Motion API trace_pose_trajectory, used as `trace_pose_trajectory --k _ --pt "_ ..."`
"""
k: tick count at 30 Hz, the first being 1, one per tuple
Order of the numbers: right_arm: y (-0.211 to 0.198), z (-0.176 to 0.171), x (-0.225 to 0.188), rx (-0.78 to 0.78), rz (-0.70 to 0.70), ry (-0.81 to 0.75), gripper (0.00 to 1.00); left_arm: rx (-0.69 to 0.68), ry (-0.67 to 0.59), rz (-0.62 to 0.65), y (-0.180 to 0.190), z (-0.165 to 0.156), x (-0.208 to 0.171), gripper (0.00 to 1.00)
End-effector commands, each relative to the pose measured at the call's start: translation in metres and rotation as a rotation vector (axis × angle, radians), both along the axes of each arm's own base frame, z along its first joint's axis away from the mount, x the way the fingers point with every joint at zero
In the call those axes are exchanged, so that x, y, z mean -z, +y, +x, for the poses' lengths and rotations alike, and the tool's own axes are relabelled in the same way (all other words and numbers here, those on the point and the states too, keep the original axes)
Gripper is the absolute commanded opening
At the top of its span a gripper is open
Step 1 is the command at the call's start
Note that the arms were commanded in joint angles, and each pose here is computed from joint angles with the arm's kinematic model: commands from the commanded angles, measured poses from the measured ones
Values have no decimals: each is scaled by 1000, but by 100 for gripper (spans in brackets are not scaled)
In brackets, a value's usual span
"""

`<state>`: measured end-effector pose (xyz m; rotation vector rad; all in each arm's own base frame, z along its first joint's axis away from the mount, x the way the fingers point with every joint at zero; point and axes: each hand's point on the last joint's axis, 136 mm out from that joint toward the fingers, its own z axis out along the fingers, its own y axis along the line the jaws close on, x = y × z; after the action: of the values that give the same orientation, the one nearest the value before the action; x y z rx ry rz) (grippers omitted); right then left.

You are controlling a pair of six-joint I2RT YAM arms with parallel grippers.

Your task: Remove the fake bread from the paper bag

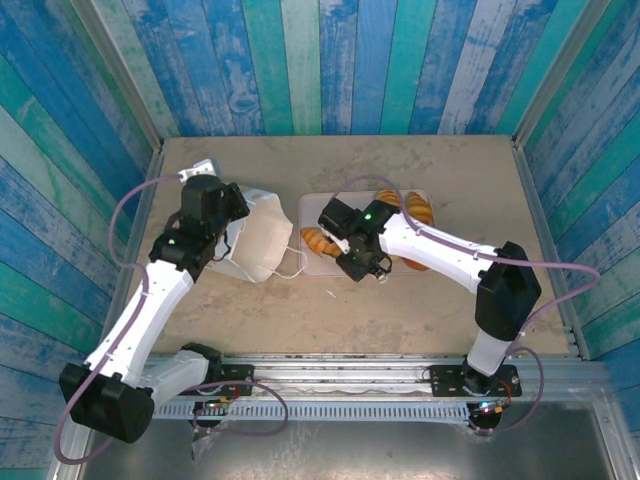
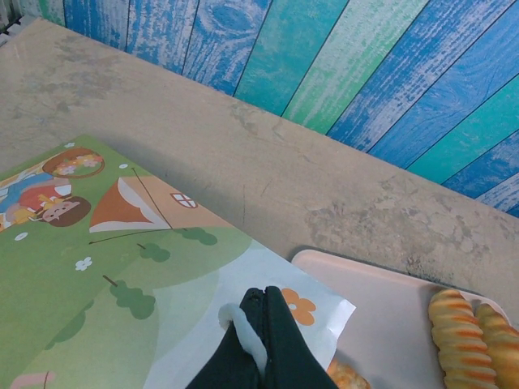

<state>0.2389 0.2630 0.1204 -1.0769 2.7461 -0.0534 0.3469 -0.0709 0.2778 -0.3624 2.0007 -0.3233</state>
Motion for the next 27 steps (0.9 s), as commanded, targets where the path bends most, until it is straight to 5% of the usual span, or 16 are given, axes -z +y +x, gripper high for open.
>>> trace_pose_trajectory --k 1,12,27 --pt "11 -4 -28 -18 89 -9 46 -4 -38 -6 4 -6 -10 0" --pt "20 21 -48 -12 254 64 46 -5 -49 -7 5 -8 -15 0" --pt "16 40 -17 -20 94 124 49 41 -64 -10 0 -15 -19 0"
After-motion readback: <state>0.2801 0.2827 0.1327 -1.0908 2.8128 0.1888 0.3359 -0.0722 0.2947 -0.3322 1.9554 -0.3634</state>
